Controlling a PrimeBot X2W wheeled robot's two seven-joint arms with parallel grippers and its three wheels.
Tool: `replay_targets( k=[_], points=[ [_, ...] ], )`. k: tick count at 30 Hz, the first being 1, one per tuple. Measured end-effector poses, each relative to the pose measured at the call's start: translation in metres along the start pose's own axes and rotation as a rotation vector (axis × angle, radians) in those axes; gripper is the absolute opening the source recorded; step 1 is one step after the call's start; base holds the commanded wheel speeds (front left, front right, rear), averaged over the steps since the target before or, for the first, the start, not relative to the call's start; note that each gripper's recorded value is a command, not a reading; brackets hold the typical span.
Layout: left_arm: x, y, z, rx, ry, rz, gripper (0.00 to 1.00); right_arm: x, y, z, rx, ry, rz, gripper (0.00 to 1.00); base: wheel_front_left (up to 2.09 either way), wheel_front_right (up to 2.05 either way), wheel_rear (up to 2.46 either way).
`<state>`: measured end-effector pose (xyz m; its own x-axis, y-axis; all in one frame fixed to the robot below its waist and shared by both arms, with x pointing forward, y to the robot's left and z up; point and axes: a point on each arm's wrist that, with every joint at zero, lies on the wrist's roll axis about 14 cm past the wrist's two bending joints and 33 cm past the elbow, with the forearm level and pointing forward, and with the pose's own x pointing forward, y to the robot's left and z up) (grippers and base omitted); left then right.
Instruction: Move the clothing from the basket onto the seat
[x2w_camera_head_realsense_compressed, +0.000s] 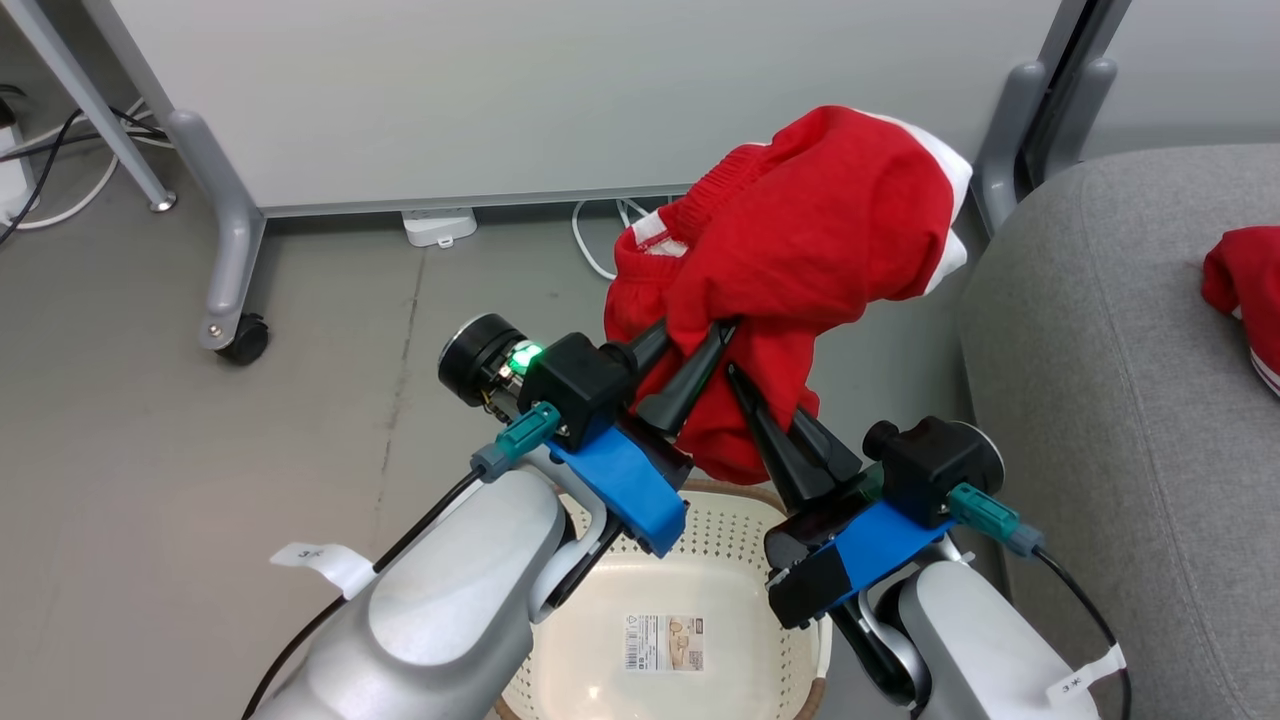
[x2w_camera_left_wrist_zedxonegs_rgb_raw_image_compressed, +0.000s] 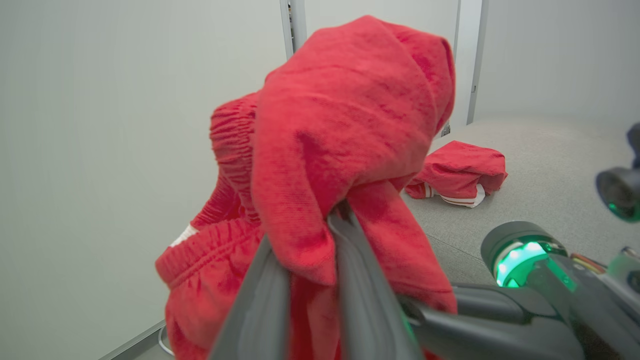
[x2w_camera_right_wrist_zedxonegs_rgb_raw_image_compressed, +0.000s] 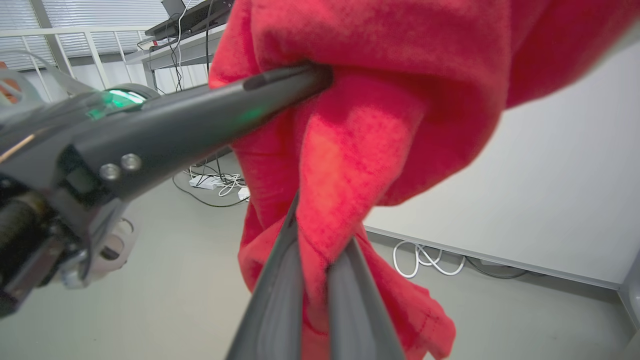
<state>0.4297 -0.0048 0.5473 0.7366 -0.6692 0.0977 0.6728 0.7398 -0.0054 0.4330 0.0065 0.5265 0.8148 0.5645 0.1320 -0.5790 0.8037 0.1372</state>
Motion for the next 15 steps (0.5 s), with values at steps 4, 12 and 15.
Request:
replay_targets(
  k=[4,12,15],
  points=[
    [-0.0006,0.0003,0.0005,0.007,-0.001,0.002,0.0,-0.0002,0.001,0.001,-0.001,-0.002,0.002,0.0,0.0,0.0,0.0],
    [-0.0018,0.0042,0.0003,0.017,0.0,0.017,1.0,0.001,0.0024,0.0012,0.0,-0.004,0.007,0.0,0.0,0.0,0.0],
    [-0.0018,0.0052,0.0004,0.02,-0.001,0.02,1.0,0.0015,0.0022,0.0004,0.002,-0.003,0.007,0.0,0.0,0.0,0.0]
  ],
)
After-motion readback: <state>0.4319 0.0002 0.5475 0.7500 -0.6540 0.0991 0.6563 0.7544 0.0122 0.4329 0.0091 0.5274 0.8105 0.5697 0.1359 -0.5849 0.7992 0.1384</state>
